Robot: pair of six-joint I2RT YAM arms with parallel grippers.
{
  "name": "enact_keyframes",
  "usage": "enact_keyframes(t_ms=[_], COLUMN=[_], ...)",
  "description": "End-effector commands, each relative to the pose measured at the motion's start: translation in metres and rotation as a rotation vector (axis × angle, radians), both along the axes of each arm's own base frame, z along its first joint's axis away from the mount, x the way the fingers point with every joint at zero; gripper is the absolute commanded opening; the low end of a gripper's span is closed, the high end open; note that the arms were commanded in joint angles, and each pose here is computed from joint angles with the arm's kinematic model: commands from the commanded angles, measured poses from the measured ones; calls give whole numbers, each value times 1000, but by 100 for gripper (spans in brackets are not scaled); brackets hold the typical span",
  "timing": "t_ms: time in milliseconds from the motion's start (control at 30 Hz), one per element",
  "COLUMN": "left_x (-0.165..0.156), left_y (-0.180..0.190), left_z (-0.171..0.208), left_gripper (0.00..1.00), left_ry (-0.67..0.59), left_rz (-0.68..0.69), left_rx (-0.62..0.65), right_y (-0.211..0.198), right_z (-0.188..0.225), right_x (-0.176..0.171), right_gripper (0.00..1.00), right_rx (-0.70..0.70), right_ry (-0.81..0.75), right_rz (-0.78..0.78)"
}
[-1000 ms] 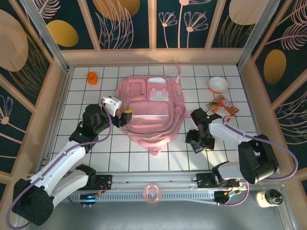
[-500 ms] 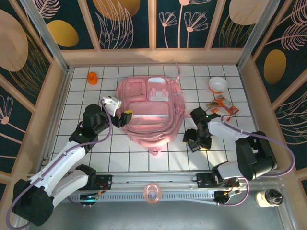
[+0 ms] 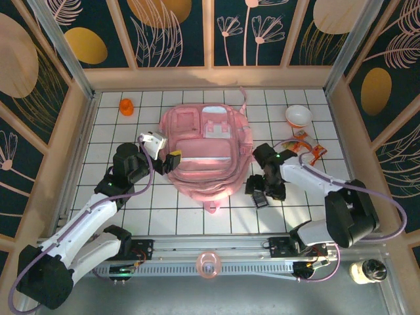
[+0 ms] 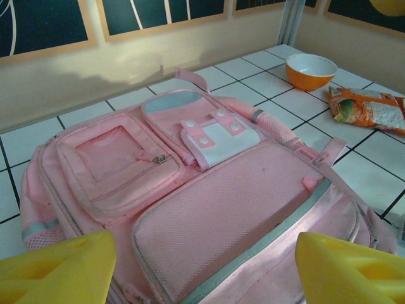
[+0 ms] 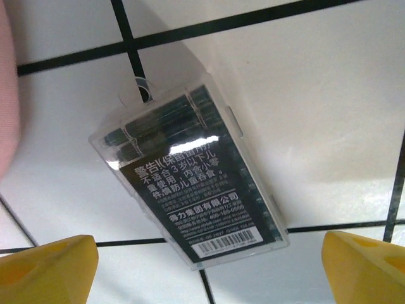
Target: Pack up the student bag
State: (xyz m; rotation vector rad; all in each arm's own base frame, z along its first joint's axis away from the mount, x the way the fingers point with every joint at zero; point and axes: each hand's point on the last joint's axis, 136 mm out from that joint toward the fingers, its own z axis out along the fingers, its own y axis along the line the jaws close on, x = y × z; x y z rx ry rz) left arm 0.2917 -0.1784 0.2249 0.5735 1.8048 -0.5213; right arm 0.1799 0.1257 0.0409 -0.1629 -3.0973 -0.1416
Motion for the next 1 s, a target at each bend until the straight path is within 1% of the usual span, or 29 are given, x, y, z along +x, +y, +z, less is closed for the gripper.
enact_keyframes(t_ms=[0,100,233,333,400,500,533,567,633,667,733,833,967], left_x=[0,-2,-2,-3,-3,-3,-5,-11,-31,-35,-43,-44,-35], left_y=[-2,0,2,2,2,1,-1,-9,-27,-31,-36,-40,-46], left_z=[8,8,7,7,7,7,7,7,6,4,-6,-27,-62], left_gripper=[74,74,74,74,74,74,73,71,67,67,68,71,73], left_ry=[-27,-33,-31,-34,-33,-32,-36,-46,-77,-93,-135,-166,-142], left_rz=[-8,-4,2,3,1,-4,-27,-90,-271,-316,-400,-475,-526], left_rx=[-26,-20,-3,-1,-1,-1,4,19,65,86,172,324,526], right_y=[-2,6,3,2,4,4,4,4,1,0,0,-1,3], right_z=[-14,-25,-36,-38,-37,-34,-33,-32,-31,-30,-27,-19,-1], right_x=[-6,-2,0,3,6,13,14,14,18,19,19,21,30], right_gripper=[92,91,89,80,71,60,56,54,50,50,49,48,47], right_rx=[-105,-101,-138,-137,-113,-78,-68,-61,-40,-26,-3,22,104], right_ry=[33,41,64,62,53,27,19,12,-5,-15,-33,-77,-162], right_rz=[125,156,177,183,167,127,115,113,81,69,46,6,-51])
